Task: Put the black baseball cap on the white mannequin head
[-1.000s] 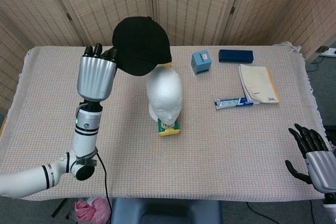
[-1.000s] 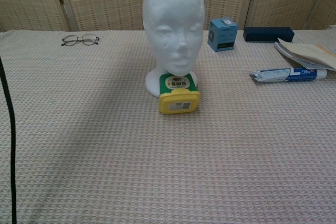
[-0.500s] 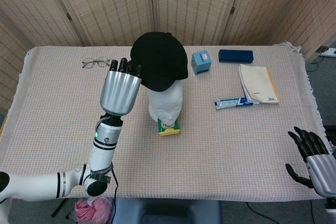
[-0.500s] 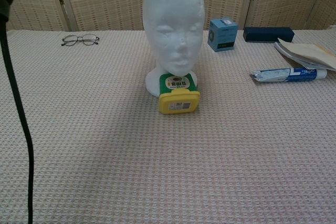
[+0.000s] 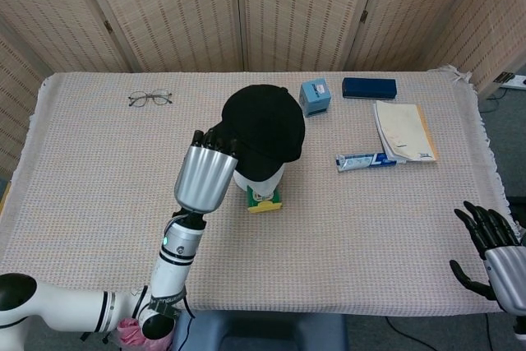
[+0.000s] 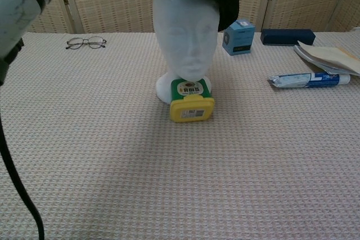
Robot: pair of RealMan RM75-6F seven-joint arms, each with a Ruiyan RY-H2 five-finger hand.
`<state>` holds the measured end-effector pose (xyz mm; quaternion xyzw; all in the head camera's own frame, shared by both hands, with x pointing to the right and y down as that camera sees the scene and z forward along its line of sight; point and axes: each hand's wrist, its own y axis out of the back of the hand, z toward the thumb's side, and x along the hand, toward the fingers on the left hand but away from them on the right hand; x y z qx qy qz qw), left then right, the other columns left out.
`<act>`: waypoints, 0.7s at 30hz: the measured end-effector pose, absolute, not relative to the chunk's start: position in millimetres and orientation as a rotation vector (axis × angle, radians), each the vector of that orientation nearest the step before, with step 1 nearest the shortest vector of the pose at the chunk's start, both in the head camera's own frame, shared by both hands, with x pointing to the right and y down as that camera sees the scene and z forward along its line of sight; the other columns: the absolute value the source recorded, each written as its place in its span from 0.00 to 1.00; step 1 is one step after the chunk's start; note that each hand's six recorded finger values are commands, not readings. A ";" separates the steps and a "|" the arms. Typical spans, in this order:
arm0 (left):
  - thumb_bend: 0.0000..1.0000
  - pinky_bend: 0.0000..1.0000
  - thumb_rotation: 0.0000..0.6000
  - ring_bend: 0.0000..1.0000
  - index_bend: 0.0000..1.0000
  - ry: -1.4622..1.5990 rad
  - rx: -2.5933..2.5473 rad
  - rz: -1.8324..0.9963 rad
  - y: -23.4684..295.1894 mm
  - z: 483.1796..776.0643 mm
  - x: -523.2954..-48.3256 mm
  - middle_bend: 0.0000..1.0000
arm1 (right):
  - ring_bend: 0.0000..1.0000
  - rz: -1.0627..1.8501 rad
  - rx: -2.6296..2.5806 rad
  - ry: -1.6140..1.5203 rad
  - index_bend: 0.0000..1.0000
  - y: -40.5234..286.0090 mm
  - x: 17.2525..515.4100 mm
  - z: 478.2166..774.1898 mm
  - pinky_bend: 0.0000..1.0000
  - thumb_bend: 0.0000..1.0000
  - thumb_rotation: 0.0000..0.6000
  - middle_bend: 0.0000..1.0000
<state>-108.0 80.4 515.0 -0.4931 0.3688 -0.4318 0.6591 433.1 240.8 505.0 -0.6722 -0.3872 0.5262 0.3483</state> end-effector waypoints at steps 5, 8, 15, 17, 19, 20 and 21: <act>0.47 0.64 1.00 0.53 0.68 0.829 -1.155 -0.983 95.1 523.8 -106.5 0.80 | 0.00 1.366 -1.743 -1.002 0.00 241.0 432.8 505.8 0.00 0.29 1.00 0.00; 0.47 0.64 1.00 0.53 0.68 0.826 -1.166 -0.987 101.2 527.2 -106.5 0.80 | 0.00 1.367 -1.744 -0.999 0.00 241.0 432.3 506.4 0.00 0.29 1.00 0.00; 0.47 0.65 1.00 0.53 0.66 0.822 -1.189 -1.019 109.0 536.3 -112.9 0.80 | 0.00 1.370 -1.742 -0.998 0.00 240.6 432.3 507.4 0.00 0.29 1.00 0.00; 0.47 0.66 1.00 0.53 0.64 0.810 -1.178 -1.016 111.1 537.7 -114.0 0.79 | 0.00 1.371 -1.742 -0.996 0.00 240.6 431.9 508.0 0.00 0.29 1.00 0.00; 0.47 0.66 1.00 0.53 0.61 0.795 -1.164 -1.012 114.7 539.8 -115.8 0.78 | 0.00 1.373 -1.742 -0.995 0.00 240.5 431.7 508.5 0.00 0.29 1.00 0.00; 0.46 0.66 1.00 0.53 0.59 0.789 -1.164 -1.016 116.6 541.5 -117.2 0.77 | 0.00 1.373 -1.742 -0.995 0.00 240.5 431.6 508.7 0.00 0.29 1.00 0.00; 0.46 0.66 1.00 0.53 0.57 0.784 -1.165 -1.023 118.2 543.3 -118.9 0.76 | 0.00 1.373 -1.741 -0.995 0.00 240.5 431.5 508.8 0.00 0.29 1.00 0.00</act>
